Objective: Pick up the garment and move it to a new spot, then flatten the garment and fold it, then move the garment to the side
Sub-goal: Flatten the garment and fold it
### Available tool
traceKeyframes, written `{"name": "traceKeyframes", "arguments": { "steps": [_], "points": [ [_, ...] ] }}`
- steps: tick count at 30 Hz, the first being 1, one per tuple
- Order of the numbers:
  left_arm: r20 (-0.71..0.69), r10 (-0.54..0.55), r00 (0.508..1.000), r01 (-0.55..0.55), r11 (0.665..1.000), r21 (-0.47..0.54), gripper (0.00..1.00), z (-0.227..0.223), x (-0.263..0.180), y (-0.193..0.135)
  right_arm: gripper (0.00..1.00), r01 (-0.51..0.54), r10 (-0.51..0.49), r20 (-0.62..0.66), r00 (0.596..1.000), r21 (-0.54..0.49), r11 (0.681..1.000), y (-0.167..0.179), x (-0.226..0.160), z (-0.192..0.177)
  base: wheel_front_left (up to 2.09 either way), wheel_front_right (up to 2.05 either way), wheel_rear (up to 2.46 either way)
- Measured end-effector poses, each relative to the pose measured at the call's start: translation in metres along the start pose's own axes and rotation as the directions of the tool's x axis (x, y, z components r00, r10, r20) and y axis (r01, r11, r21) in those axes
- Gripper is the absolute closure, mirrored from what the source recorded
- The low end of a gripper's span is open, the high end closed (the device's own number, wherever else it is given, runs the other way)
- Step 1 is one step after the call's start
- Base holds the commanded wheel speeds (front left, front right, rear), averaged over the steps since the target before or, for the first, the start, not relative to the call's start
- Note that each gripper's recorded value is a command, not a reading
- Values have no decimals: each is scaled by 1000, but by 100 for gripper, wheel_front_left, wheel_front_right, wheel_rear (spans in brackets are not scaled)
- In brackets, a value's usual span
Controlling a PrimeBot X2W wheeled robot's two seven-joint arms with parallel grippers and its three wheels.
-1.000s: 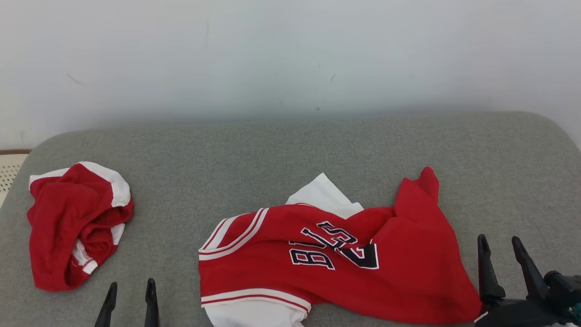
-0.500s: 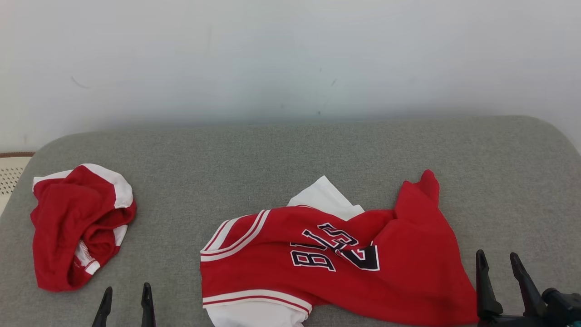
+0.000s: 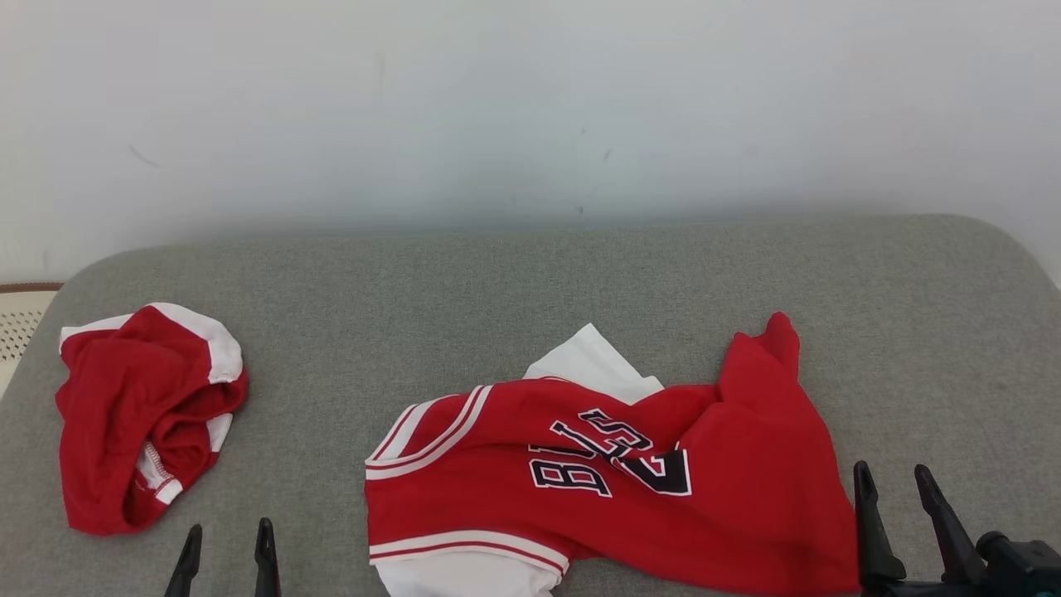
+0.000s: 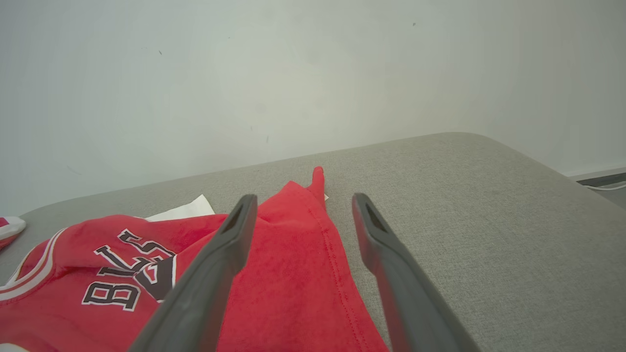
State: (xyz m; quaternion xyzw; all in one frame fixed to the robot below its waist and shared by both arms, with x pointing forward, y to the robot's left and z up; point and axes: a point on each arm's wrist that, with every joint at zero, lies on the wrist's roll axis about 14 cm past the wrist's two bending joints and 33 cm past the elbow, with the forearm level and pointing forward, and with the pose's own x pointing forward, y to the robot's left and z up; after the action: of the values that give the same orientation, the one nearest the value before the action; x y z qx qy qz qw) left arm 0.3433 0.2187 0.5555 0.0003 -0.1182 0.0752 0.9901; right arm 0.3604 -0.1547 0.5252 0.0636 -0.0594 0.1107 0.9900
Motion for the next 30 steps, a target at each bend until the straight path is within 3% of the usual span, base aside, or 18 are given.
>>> {"name": "traceKeyframes", "arguments": {
  "steps": [30],
  "points": [
    [-25,-16,1000,16,999,-33,0,-8,-2,-5,0,-10,9,-27,1000,-10,1000,-1,-1,-6,0,0,0]
  ]
}}
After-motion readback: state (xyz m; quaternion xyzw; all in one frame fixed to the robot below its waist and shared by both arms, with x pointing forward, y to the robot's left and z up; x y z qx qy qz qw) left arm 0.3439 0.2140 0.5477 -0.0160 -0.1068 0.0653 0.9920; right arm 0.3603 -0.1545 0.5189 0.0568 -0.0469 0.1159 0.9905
